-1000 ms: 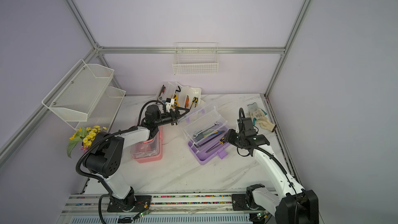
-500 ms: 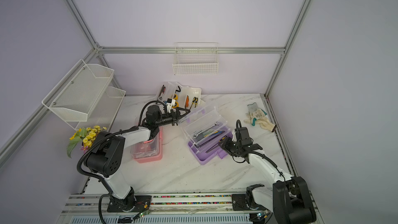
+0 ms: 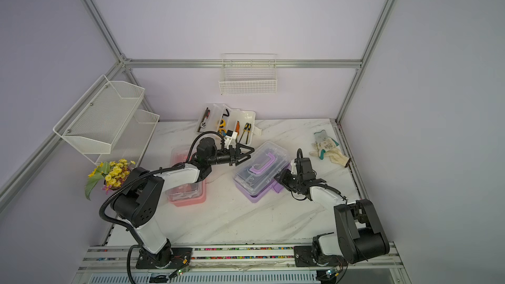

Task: Close toolboxes
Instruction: Close the toolbox lid.

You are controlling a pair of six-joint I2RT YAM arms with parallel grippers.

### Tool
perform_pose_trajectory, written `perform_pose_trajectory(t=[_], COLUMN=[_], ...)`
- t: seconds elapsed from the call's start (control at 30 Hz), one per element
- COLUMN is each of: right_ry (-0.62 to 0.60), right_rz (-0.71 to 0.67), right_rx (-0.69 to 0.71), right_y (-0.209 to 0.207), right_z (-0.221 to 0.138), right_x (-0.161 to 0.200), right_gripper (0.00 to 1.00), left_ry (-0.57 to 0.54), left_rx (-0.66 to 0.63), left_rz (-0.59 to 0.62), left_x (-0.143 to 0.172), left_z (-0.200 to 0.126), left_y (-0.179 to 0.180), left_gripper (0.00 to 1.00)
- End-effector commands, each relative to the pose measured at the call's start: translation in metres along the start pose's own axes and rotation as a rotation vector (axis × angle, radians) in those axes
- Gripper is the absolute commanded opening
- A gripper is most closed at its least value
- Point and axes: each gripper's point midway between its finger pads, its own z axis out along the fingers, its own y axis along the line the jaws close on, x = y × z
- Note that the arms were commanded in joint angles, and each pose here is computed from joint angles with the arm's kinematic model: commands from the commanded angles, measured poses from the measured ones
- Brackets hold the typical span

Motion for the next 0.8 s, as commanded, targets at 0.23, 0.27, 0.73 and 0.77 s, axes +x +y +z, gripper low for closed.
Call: perform_pose_trajectory(t=[0.23, 0.27, 0.73, 0.77], right_ry=[-0.107, -0.118, -0.104, -0.105], right_rz=[-0.117, -0.123, -0.079, -0.075], right_rx=[0.043, 0.047, 0.137, 0.143], right_y=[0.027, 0.029, -0.012, -0.015], right_z=[-0.041, -0.047, -0.053, -0.053], right_x=[-0.024, -0.025, -0.004, -0.003], right_gripper=[0.5, 0.5, 0.48, 0.47], left_ry=[-0.035, -0.038, -0.042, -0.036], left_rx=[0.035, 0.034, -0.077, -0.084], left_rz=[0.061, 0.066, 0.159, 0.161], left_x=[-0.018, -0.02, -0.035, -0.034], left_z=[-0.005, -0.005, 0.001, 0.001], left_y=[-0.024, -0.025, -0.02, -0.018], left_gripper=[0.96, 0.96, 0.96, 0.96])
